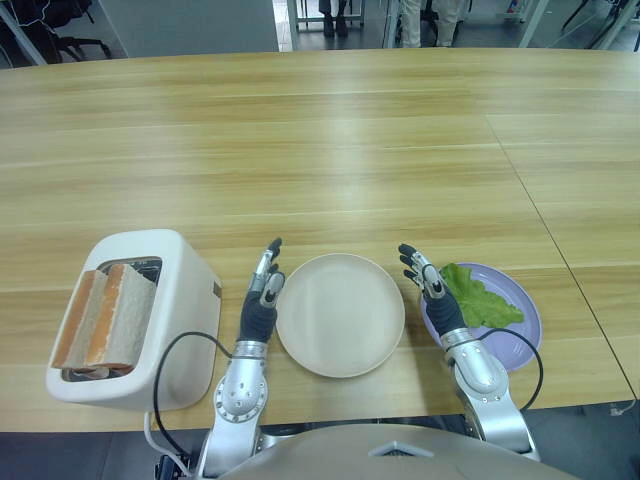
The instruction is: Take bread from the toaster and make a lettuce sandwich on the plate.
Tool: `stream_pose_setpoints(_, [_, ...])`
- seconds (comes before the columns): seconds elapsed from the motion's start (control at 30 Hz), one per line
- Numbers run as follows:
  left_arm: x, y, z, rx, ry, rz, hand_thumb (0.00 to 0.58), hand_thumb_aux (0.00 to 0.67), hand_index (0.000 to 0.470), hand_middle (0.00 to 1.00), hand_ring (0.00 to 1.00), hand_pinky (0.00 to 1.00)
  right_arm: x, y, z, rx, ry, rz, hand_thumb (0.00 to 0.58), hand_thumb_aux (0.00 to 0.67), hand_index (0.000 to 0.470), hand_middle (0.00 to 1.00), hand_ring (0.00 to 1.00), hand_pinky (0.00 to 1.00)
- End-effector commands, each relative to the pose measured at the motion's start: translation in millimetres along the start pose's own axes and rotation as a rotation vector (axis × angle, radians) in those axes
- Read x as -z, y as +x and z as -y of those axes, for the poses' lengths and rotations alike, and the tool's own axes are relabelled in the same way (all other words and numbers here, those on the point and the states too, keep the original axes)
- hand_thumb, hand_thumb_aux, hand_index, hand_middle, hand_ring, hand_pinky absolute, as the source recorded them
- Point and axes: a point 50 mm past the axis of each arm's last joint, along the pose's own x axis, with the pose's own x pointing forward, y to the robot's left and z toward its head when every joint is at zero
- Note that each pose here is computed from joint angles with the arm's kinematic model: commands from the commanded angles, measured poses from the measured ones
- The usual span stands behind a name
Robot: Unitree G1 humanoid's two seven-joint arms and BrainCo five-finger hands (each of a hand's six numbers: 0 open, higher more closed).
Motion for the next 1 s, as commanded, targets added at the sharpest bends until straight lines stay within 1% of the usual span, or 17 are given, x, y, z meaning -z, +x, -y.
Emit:
stream_pose_setpoints(0.03, [-27,-1,-21,-0.021,0.185,0.067,0.0,0.0,0.0,0.0,0.0,0.0,3,-2,-1,0.01,0.008,-0.018,0.0,0.0,0.0,0.0,0.0,0.0])
stream_pose_setpoints(0.13, [-46,1,-34,-0.029,0.344,0.114,0.0,0.0,0.0,0.0,0.0,0.0,2,-5,-3,0.022,0.014,-0.02,0.0,0.0,0.0,0.0,0.0,0.0])
stream_pose_setpoints(0.23, [-57,1,-44,-0.038,0.422,0.121,0.0,0.0,0.0,0.0,0.0,0.0,1,-8,-5,0.033,0.021,-0.023,0.0,0.0,0.0,0.0,0.0,0.0])
stream_pose_setpoints(0.3, [-63,1,-54,-0.052,0.466,0.108,0.0,0.0,0.0,0.0,0.0,0.0,1,-10,-7,0.035,0.025,-0.023,0.0,0.0,0.0,0.0,0.0,0.0])
stream_pose_setpoints(0.47, [-78,-3,-96,-0.123,0.721,0.033,0.0,0.0,0.0,0.0,0.0,0.0,0,-12,-12,0.043,0.038,-0.028,0.0,0.0,0.0,0.0,0.0,0.0])
stream_pose_setpoints(0.57, [-81,-7,-124,-0.177,0.908,-0.032,0.0,0.0,0.0,0.0,0.0,0.0,-1,-13,-12,0.053,0.046,-0.031,0.0,0.0,0.0,0.0,0.0,0.0])
stream_pose_setpoints(0.7, [-72,-16,-154,-0.191,1.146,-0.171,0.0,0.0,0.0,0.0,0.0,0.0,-3,-13,-13,0.07,0.059,-0.027,0.0,0.0,0.0,0.0,0.0,0.0])
stream_pose_setpoints(1.0, [-66,-36,-191,-0.152,1.329,-0.36,0.0,0.0,0.0,0.0,0.0,0.0,-8,-15,-12,0.115,0.085,-0.022,0.0,0.0,0.0,0.0,0.0,0.0])
